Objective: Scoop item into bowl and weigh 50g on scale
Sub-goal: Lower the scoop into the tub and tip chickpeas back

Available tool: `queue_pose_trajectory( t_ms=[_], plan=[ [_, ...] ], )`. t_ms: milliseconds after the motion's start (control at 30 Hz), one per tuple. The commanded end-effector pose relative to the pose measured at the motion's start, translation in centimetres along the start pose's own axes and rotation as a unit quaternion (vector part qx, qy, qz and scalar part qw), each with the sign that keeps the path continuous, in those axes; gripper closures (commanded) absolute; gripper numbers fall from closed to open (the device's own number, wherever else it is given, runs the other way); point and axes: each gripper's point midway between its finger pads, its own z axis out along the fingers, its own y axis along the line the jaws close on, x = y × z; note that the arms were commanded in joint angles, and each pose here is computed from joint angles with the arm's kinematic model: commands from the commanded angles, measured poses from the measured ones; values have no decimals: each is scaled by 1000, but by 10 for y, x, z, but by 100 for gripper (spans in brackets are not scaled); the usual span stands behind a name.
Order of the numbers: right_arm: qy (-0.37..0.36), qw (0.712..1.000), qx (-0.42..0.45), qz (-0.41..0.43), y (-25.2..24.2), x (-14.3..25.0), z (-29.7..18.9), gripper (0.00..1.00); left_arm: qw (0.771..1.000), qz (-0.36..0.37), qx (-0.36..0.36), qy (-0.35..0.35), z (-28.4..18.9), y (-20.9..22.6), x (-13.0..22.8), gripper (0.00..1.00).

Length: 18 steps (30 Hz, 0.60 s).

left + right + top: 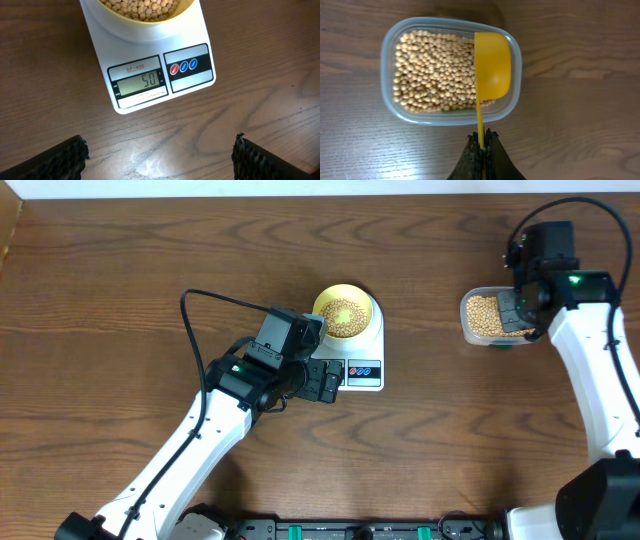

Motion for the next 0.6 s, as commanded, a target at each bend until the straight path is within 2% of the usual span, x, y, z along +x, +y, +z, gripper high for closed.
queue_pose_trajectory(
  t_ms=[0, 133, 233, 567],
  plan=[
    [-4, 1000, 8, 0, 5, -2, -5, 99, 1000, 3, 2, -2, -2, 0, 1, 6],
    [-7, 997, -75, 6, 29, -2, -5, 99, 1000, 3, 2, -2, -2, 0, 1, 6],
    [-5, 991, -123, 45, 35, -1, -5, 99, 1000, 3, 2, -2, -2, 0, 1, 6],
    [4, 965, -179, 192, 0, 5, 3, 99, 1000, 3, 2, -2, -2, 0, 2, 5]
  ],
)
